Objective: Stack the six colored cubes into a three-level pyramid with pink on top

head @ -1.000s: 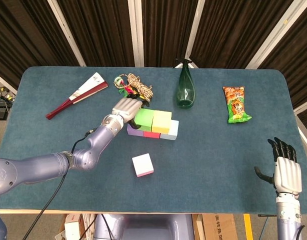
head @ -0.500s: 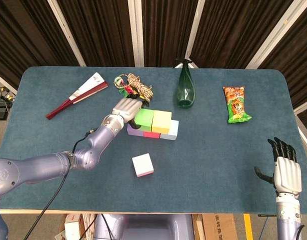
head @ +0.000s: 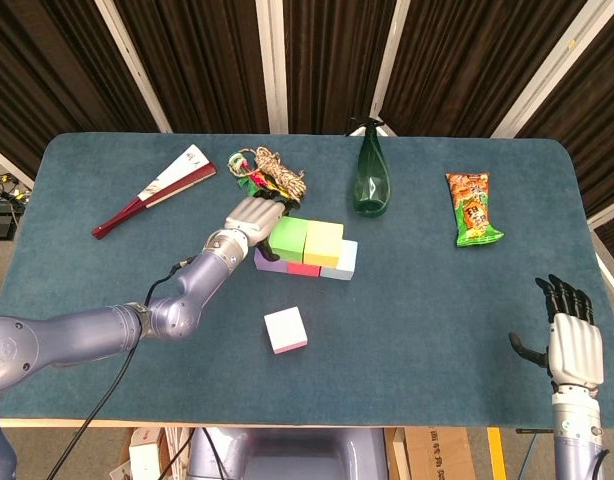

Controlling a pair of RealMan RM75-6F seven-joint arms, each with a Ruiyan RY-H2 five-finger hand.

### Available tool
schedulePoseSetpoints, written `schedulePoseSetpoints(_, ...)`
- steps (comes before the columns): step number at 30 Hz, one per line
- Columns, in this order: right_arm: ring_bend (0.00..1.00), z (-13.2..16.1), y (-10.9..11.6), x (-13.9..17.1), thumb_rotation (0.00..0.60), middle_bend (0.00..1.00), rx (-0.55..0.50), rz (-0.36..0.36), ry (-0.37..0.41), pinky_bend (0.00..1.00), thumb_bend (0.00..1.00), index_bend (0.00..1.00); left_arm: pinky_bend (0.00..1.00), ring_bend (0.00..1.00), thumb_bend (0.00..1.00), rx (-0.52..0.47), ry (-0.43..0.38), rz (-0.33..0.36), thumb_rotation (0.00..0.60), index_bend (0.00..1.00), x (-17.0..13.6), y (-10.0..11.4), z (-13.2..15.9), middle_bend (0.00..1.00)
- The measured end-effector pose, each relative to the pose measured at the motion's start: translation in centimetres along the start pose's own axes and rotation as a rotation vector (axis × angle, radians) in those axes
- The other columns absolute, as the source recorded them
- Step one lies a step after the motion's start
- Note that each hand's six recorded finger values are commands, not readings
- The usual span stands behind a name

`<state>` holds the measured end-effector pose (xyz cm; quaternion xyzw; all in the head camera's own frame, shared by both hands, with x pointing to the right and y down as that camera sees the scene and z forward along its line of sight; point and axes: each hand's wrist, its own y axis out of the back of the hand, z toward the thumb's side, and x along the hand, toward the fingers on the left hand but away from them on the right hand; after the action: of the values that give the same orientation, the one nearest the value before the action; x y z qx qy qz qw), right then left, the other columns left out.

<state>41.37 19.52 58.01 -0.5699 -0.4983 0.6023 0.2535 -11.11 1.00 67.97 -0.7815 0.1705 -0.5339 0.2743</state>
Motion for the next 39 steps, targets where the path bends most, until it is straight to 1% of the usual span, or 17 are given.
schedulePoseSetpoints(2, 0.08, 0.0, 0.0, 0.0, 0.600, 0.10, -0.001, -0.002, -0.001, 0.01, 0.27, 0.14, 0.00, 0.00, 0.22, 0.001, 0.002, -0.005, 0.600, 0.09, 0.0, 0.0, 0.0, 0.14)
schedulePoseSetpoints(4, 0.08, 0.0, 0.0, 0.0, 0.600, 0.10, -0.001, -0.002, -0.002, 0.01, 0.27, 0.14, 0.00, 0.00, 0.21, 0.000, 0.003, -0.009, 0.600, 0.05, -0.1, 0.0, 0.1, 0.07)
schedulePoseSetpoints(6, 0.08, -0.1, 0.1, 0.0, 0.600, 0.10, -0.001, -0.002, -0.003, 0.01, 0.27, 0.14, 0.00, 0.00, 0.20, 0.001, 0.004, -0.011, 0.600, 0.01, -0.1, 0.0, 0.1, 0.02)
schedulePoseSetpoints(8, 0.08, -0.1, 0.1, 0.0, 0.600, 0.10, -0.001, -0.004, -0.003, 0.01, 0.27, 0.14, 0.00, 0.00, 0.20, 0.003, 0.005, -0.008, 0.600, 0.00, -0.2, 0.3, 0.2, 0.00)
schedulePoseSetpoints(12, 0.08, -0.1, 0.1, -0.1, 0.600, 0.10, -0.001, -0.002, -0.003, 0.01, 0.27, 0.14, 0.00, 0.00, 0.20, -0.005, 0.009, 0.008, 0.600, 0.00, -0.5, 1.1, 0.1, 0.00)
schedulePoseSetpoints(18, 0.08, -0.1, 0.0, -0.1, 0.600, 0.10, 0.001, 0.002, -0.004, 0.01, 0.27, 0.14, 0.00, 0.00, 0.20, -0.054, 0.012, 0.069, 0.600, 0.00, -1.8, 3.8, -0.4, 0.00)
schedulePoseSetpoints(21, 0.08, 0.0, -0.1, -0.1, 0.600, 0.10, 0.003, 0.005, -0.002, 0.01, 0.27, 0.14, 0.00, 0.00, 0.20, -0.074, 0.023, 0.126, 0.600, 0.00, -2.6, 5.7, -1.2, 0.00)
schedulePoseSetpoints(25, 0.08, 0.1, -0.3, 0.0, 0.600, 0.10, 0.004, 0.011, 0.001, 0.01, 0.27, 0.14, 0.00, 0.00, 0.20, -0.107, 0.029, 0.224, 0.600, 0.00, -4.0, 8.0, -2.3, 0.00)
schedulePoseSetpoints(28, 0.08, 0.2, -0.3, 0.0, 0.600, 0.10, 0.004, 0.012, 0.002, 0.01, 0.27, 0.14, 0.00, 0.00, 0.20, -0.130, 0.035, 0.265, 0.600, 0.04, -5.2, 9.2, -3.5, 0.04)
schedulePoseSetpoints(30, 0.08, 0.2, -0.3, 0.0, 0.600, 0.10, 0.002, 0.012, 0.002, 0.01, 0.27, 0.14, 0.00, 0.00, 0.20, -0.136, 0.041, 0.273, 0.600, 0.06, -5.8, 9.6, -4.3, 0.06)
schedulePoseSetpoints(33, 0.08, 0.1, -0.3, 0.0, 0.600, 0.10, 0.000, 0.010, -0.001, 0.01, 0.27, 0.14, 0.00, 0.00, 0.20, -0.141, 0.048, 0.279, 0.600, 0.08, -6.8, 9.8, -5.5, 0.07)
schedulePoseSetpoints(39, 0.08, 0.2, -0.2, 0.0, 0.600, 0.10, -0.005, 0.012, 0.004, 0.01, 0.27, 0.14, 0.00, 0.00, 0.20, -0.139, 0.063, 0.248, 0.600, 0.08, -8.3, 8.4, -7.6, 0.07)
